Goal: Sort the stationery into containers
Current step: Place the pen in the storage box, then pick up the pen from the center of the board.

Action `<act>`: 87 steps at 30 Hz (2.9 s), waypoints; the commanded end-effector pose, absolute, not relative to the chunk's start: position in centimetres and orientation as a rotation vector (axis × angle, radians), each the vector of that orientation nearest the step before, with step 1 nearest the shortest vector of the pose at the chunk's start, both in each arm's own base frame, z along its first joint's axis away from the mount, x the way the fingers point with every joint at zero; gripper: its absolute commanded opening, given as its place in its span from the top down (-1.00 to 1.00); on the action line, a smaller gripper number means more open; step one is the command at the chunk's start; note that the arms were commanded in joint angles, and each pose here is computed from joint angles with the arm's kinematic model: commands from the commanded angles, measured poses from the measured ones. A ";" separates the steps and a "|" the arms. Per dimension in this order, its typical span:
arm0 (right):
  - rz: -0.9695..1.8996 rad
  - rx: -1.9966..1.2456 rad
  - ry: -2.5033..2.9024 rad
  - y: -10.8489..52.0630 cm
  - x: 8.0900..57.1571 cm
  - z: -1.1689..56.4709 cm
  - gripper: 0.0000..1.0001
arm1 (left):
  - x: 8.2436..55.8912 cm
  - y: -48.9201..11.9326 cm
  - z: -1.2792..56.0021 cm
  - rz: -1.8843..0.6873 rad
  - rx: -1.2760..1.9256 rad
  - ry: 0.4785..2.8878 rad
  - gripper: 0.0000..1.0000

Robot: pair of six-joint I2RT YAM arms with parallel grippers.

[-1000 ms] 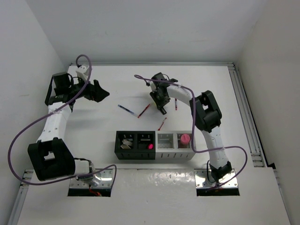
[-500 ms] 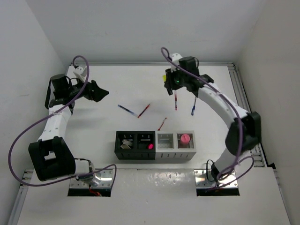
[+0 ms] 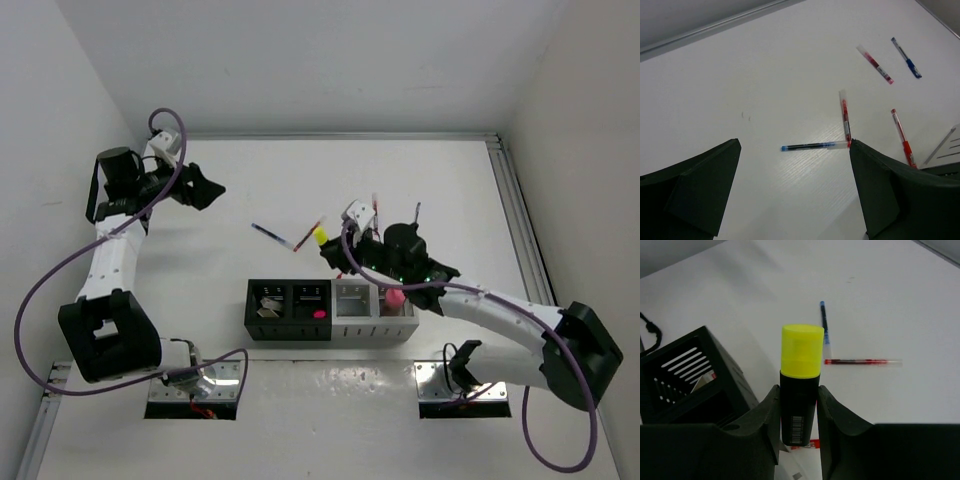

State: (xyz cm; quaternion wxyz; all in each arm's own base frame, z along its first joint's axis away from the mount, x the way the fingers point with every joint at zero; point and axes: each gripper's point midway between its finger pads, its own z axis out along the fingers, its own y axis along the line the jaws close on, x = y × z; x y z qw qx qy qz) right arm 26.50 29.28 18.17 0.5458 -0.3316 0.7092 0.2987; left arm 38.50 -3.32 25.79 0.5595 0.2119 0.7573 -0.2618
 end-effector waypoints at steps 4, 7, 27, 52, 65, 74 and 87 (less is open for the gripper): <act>0.824 -0.841 1.307 32.1 22.6 25.0 1.00 | 37.9 -3.3 26.4 -0.552 0.581 1.783 -0.94; 0.847 -0.899 1.263 32.9 20.8 24.3 1.00 | 37.3 -3.6 26.1 -0.557 0.583 1.787 -0.94; 1.054 -1.010 1.243 36.3 16.3 20.1 1.00 | 34.4 -4.8 25.8 -0.566 0.566 1.770 -0.94; 0.598 -0.772 1.712 27.8 29.3 23.1 0.05 | 38.5 -9.7 15.4 -0.499 1.693 1.802 -0.61; 0.581 -0.195 2.151 14.5 35.3 21.1 -0.01 | 43.8 -14.5 7.6 -0.427 2.177 1.629 -0.24; 0.565 -0.110 2.185 11.0 36.3 21.1 -0.10 | 41.7 -14.6 4.6 -0.475 2.370 1.567 -0.23; 0.594 -0.100 2.190 10.4 37.1 20.9 -0.10 | 39.4 -13.8 1.6 -0.503 2.415 1.599 0.03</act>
